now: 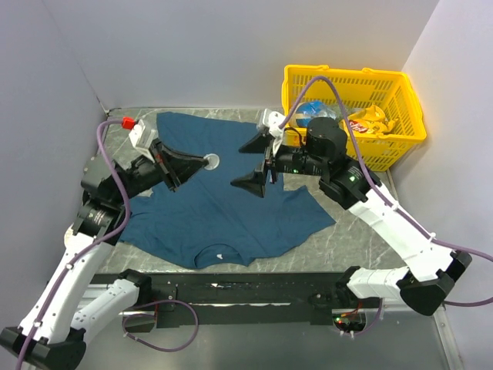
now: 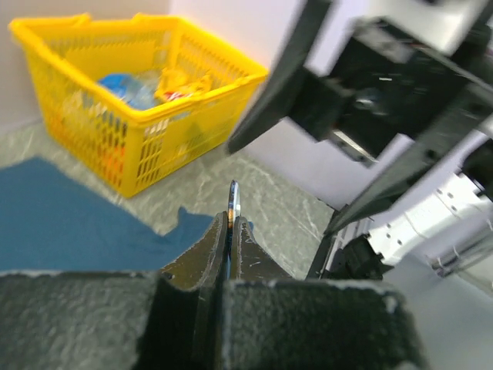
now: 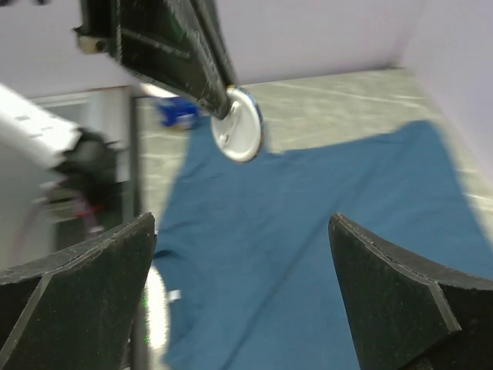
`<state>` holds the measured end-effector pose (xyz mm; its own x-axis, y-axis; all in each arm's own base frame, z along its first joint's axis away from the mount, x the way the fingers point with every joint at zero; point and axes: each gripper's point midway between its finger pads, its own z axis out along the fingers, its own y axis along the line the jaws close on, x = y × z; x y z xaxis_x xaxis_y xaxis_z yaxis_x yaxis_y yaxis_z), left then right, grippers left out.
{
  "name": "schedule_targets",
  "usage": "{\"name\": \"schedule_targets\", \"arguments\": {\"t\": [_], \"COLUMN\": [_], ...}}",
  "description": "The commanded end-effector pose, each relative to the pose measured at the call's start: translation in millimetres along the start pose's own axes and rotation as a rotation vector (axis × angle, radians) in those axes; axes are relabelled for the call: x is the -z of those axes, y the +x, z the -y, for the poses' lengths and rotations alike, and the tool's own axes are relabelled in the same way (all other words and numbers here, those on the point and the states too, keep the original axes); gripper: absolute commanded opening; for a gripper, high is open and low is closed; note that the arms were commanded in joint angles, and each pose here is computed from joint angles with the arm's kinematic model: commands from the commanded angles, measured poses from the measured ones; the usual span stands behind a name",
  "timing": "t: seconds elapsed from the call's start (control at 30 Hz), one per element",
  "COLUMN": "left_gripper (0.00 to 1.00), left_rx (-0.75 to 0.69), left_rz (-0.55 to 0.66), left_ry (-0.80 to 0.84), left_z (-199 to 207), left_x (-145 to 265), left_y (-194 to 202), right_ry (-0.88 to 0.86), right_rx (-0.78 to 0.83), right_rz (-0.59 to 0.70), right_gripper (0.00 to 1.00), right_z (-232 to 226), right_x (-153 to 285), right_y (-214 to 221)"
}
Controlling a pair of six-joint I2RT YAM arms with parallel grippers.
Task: Pin the brooch onto the clothing
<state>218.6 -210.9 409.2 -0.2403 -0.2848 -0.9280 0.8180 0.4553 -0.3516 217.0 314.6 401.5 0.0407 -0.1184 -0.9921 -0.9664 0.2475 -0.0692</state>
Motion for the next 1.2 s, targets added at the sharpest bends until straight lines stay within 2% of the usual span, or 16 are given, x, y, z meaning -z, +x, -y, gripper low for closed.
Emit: {"name": "schedule_targets", "arguments": {"t": [0.0, 0.07, 0.17, 0.3, 0.5, 0.67, 0.77, 0.93, 1.17], "left_gripper": [0.01, 0.01, 0.01, 0.01, 0.01, 0.01, 0.01, 0.01, 0.01], "left_rx": [-0.171, -0.201, -0.208, -0.218, -0.221, -0.209, -0.199, -0.176, -0.175], "left_rz": [0.060, 0.024, -0.003, -0.037, -0.048, -0.057, -0.069, -0.093, -0.095], "left_ry": [0.202, 0.278, 0.299, 0.306, 0.287, 0.277, 0.282, 0.253, 0.247], "left_z": [39.4, 51.1, 53.3, 51.1, 46.2, 42.2, 41.3, 33.4, 32.5], "left_x": [8.7, 12.5, 12.3, 10.7, 8.9, 4.6, 2.5, -0.1, -0.6], "left_y": [-15.3, -9.1, -6.9, -2.3, -0.4, -1.6, -0.8, 4.9, 4.4], "right_ry": [-0.185, -0.202, -0.238, -0.269, -0.306, -0.259, -0.251, -0.228, -0.194], "right_rx": [-0.038, -0.047, -0.050, -0.069, -0.107, -0.117, -0.132, -0.126, -0.125], "right_rz": [0.089, 0.101, 0.114, 0.092, 0.053, -0.010, -0.027, -0.043, -0.069], "right_gripper": [0.98, 0.97, 0.91, 0.76, 0.64, 0.57, 0.49, 0.45, 0.34], "right_z": [-31.6, -33.0, -36.3, -36.5, -36.6, -29.4, -27.0, -23.0, -18.4], "right_x": [5.3, 4.2, 1.8, -5.7, -15.1, -30.2, -35.9, -39.0, -41.4], "right_y": [-34.1, -39.3, -46.0, -43.7, -37.0, -23.9, -20.8, -18.8, -14.3]}}
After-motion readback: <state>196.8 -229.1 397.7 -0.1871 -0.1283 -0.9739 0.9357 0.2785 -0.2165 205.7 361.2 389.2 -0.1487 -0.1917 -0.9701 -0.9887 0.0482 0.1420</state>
